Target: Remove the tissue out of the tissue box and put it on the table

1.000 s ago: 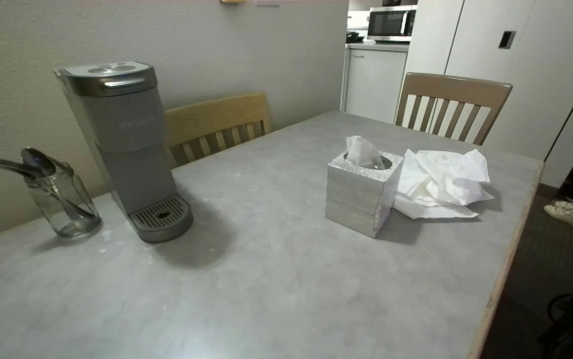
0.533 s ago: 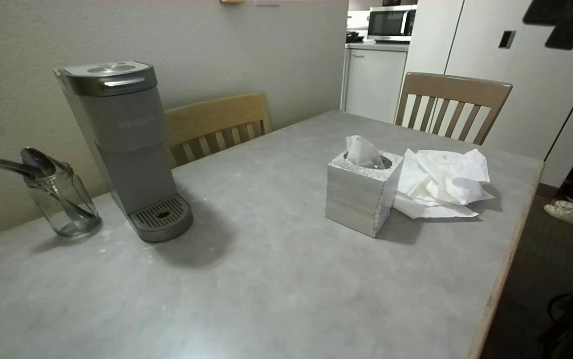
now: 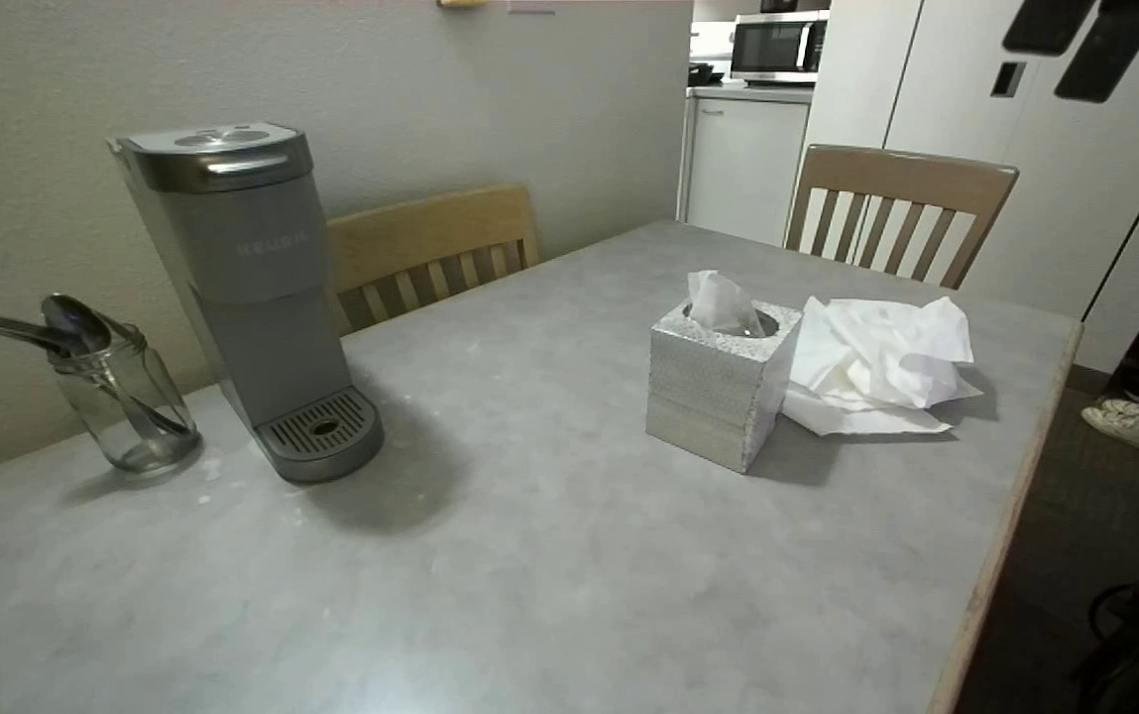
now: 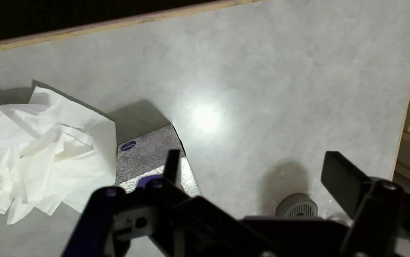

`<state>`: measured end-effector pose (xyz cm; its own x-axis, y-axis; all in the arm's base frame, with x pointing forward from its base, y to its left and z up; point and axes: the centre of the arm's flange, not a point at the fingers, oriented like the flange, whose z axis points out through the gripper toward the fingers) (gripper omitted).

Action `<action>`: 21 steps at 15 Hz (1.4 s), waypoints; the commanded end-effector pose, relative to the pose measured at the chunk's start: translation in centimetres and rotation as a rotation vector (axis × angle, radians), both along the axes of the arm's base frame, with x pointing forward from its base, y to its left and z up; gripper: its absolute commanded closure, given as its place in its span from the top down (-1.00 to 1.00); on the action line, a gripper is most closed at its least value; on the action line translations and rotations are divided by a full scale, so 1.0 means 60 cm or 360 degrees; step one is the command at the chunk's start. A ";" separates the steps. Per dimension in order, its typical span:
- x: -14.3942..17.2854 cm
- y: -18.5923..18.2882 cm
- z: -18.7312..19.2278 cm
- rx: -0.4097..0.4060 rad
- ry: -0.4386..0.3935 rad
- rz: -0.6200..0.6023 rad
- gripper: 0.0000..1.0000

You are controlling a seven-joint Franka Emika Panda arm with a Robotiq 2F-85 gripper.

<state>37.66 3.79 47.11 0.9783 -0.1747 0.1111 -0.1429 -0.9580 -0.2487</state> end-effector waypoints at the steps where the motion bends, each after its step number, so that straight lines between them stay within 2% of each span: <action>1: 0.000 0.000 0.000 0.0000 0.0000 0.0000 1.00; 8: 0.008 0.013 -0.006 -0.0013 -0.0049 -0.0010 1.00; 15: 0.087 -0.024 0.016 -0.0086 -0.0214 0.0006 1.00; 21: 0.170 -0.062 0.003 -0.0116 -0.0231 0.0057 1.00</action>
